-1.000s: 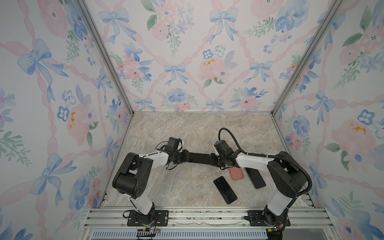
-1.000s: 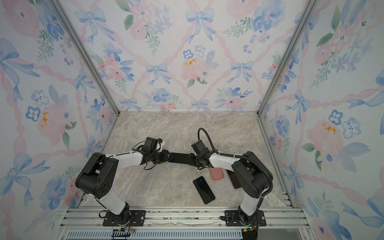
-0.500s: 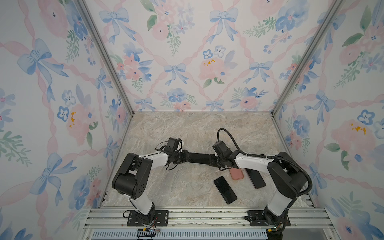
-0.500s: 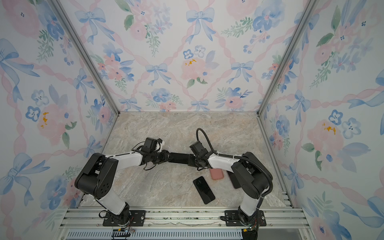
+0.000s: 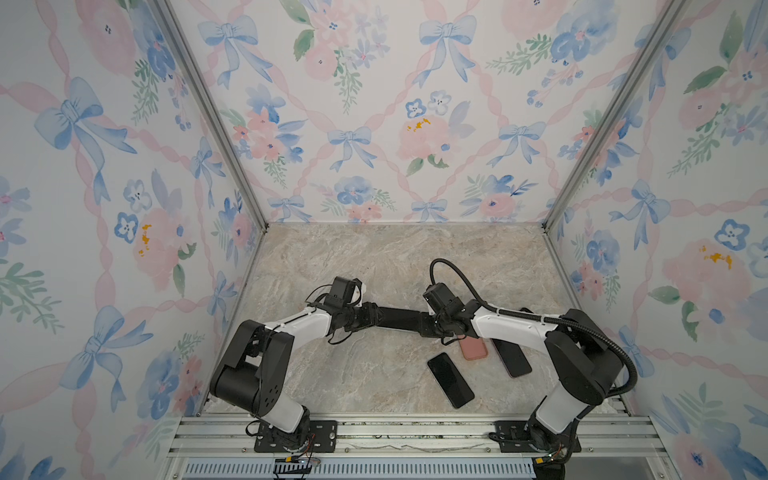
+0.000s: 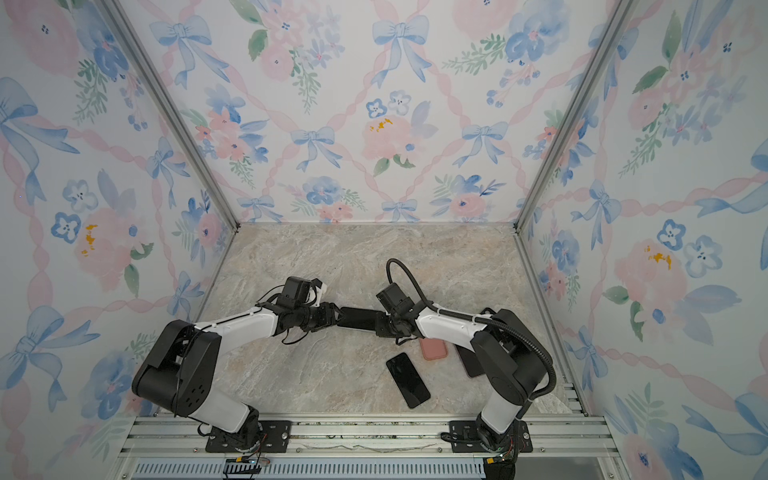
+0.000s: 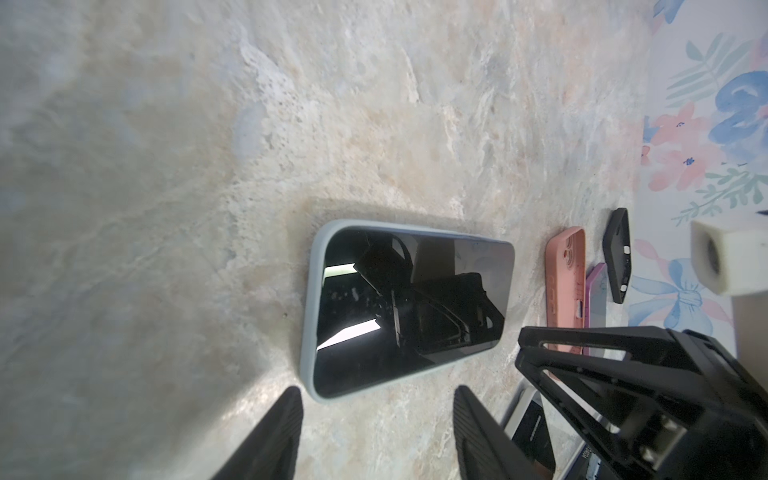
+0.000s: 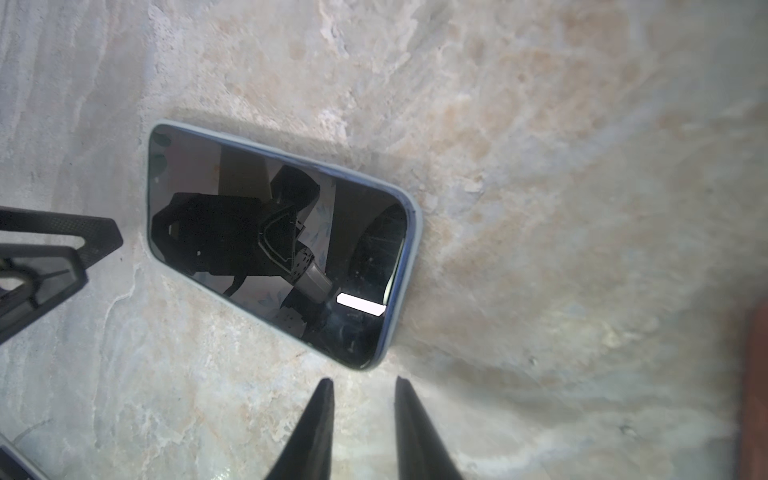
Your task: Put the phone into the phone case
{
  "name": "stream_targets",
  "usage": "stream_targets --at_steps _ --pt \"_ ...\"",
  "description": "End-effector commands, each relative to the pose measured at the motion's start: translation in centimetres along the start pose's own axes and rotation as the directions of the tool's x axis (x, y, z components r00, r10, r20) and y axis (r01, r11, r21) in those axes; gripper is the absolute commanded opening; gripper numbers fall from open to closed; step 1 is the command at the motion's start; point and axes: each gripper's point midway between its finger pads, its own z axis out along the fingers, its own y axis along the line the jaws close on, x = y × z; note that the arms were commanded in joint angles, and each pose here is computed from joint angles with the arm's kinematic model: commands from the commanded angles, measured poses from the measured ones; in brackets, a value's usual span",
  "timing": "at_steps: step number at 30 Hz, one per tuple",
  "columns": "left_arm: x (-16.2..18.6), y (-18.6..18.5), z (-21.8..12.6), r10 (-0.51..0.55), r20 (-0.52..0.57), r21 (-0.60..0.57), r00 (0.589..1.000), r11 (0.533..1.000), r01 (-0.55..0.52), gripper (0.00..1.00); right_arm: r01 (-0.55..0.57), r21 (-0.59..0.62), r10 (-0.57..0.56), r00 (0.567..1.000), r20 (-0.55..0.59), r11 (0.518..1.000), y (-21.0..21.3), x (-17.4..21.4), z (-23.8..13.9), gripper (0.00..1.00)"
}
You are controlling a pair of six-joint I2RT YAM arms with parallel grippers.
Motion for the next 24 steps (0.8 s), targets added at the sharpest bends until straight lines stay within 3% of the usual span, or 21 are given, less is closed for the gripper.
stream_targets --at_steps 1,9,16,24 --pt "2.1 0.7 -0.5 -0.026 -0.044 -0.017 0.999 1.0 0.025 0.61 0.063 0.003 -0.063 0.998 0.012 0.998 0.1 -1.0 -1.4 0.33" --pt "4.5 -0.5 -0.5 -0.021 -0.065 -0.013 0.998 1.0 0.02 0.62 0.107 0.012 -0.108 0.994 0.027 0.994 -0.3 -3.3 -1.4 0.42" --pt "5.5 -2.1 1.0 -0.017 -0.091 0.082 0.996 0.996 0.025 0.62 0.147 0.028 -0.148 0.989 0.031 0.989 -1.0 -6.1 0.1 0.47" --pt "6.0 -1.8 2.5 -0.027 -0.119 0.094 0.993 0.995 0.038 0.62 0.132 -0.026 -0.133 0.991 -0.013 0.991 -1.3 -6.0 2.5 0.54"
